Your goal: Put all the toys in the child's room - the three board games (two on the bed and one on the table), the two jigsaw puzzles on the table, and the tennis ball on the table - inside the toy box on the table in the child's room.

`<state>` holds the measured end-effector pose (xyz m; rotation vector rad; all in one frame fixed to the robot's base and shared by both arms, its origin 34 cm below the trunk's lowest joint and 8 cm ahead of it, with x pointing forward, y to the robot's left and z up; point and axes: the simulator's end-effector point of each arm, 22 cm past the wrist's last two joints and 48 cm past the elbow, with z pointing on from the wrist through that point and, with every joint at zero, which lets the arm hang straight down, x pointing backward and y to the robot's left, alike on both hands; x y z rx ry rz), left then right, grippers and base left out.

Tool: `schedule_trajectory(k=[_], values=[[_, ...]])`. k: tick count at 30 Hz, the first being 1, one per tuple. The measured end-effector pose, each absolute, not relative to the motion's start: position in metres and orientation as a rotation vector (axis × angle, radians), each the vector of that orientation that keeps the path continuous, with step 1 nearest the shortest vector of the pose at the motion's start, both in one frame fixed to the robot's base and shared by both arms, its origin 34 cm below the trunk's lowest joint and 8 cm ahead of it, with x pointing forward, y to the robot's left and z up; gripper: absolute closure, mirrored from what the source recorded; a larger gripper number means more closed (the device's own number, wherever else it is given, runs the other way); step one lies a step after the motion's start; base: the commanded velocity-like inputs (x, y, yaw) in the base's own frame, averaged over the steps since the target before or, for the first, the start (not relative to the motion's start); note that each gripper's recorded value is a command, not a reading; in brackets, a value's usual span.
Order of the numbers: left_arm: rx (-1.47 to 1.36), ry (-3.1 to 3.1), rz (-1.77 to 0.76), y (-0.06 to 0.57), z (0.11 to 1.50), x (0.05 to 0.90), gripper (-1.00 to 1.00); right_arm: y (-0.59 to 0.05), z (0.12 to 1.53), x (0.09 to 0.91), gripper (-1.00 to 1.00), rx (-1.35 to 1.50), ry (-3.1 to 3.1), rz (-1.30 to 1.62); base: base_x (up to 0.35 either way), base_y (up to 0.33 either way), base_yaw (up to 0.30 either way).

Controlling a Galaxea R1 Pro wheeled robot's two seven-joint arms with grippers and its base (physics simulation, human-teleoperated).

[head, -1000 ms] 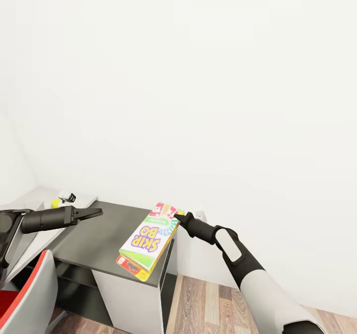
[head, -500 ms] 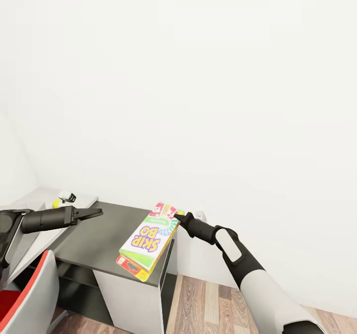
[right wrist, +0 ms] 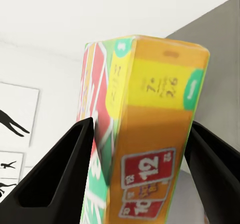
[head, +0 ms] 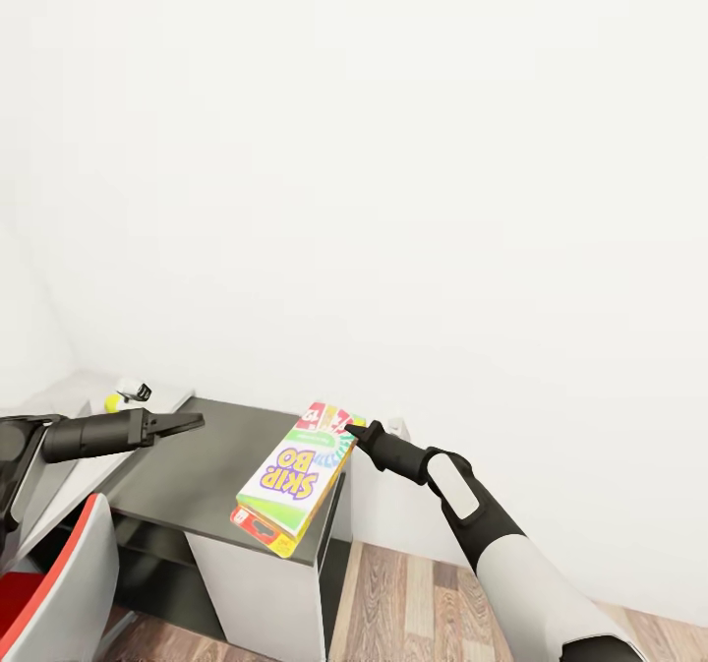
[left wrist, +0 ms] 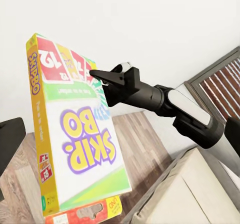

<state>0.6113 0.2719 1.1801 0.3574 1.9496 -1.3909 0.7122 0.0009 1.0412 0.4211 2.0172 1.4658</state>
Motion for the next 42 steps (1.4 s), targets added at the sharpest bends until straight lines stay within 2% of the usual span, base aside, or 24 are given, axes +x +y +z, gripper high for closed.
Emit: schedule_trajectory(k=[42], values=[[0.333, 1.982, -1.407, 0.272, 1.160, 0.618, -1.00, -0.005, 1.019, 0.720, 1.00, 0.467, 2.008, 1.433, 0.000, 0.000, 0.000]])
